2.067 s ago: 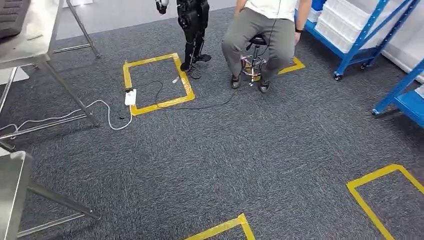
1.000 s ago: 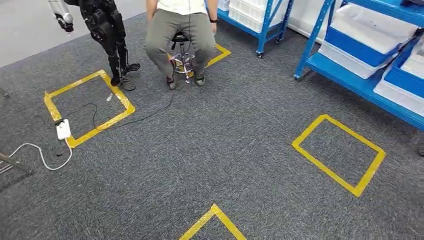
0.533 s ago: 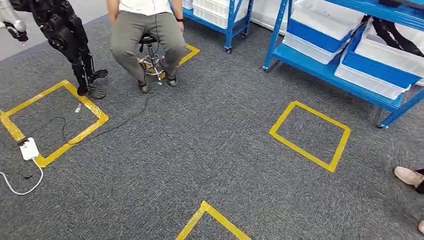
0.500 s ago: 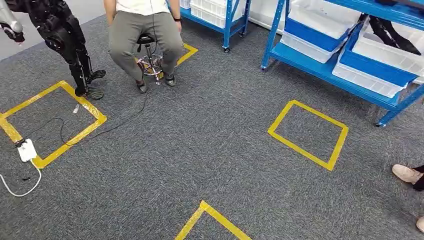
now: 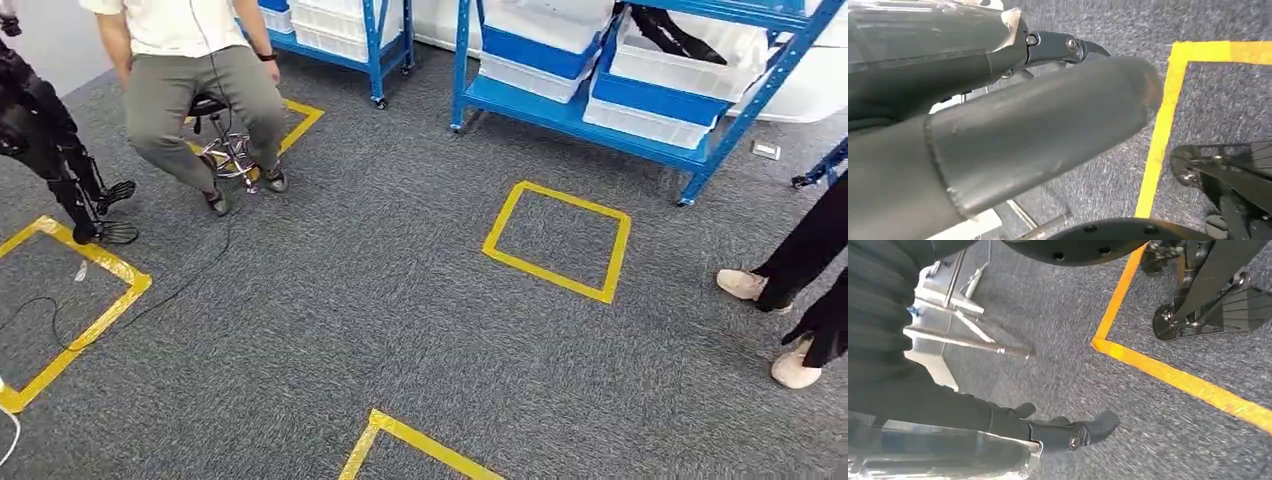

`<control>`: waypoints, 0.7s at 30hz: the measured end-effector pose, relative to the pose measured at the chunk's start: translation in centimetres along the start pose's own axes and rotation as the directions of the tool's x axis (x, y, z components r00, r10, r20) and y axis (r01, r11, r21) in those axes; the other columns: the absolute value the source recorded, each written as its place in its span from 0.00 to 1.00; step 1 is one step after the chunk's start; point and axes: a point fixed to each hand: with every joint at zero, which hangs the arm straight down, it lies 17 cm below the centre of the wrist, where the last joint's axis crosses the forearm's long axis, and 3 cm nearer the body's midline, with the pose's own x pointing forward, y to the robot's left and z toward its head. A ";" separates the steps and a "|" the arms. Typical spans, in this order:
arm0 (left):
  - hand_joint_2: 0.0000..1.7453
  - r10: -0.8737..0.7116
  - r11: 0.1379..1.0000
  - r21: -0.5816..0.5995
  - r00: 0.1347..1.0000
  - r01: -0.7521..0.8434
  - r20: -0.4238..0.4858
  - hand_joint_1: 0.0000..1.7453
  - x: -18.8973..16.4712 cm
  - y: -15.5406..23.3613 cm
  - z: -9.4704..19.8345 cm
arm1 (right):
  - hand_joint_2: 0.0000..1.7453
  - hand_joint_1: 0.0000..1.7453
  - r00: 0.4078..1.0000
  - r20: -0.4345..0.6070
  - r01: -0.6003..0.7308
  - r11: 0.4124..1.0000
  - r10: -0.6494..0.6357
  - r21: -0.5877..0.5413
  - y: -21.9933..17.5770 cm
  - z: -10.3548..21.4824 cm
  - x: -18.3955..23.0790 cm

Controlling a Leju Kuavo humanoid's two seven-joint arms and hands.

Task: Take the parts from the cabinet and place them on the table.

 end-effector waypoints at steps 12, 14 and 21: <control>0.00 -0.012 1.000 0.004 1.000 0.012 0.004 0.00 0.1 0.1 0.0 | 1.00 0.00 1.000 0.004 0.000 1.000 0.000 0.003 0.2 0.0 0.3; 0.00 -0.012 1.000 0.004 1.000 0.012 0.005 0.00 0.2 0.1 0.0 | 1.00 0.00 1.000 -0.001 0.000 1.000 0.000 0.003 0.1 0.0 -0.1; 0.00 -0.015 1.000 0.005 1.000 0.015 0.012 0.00 0.6 0.2 0.1 | 1.00 0.00 1.000 0.003 -0.002 1.000 0.002 0.000 -0.1 0.0 0.1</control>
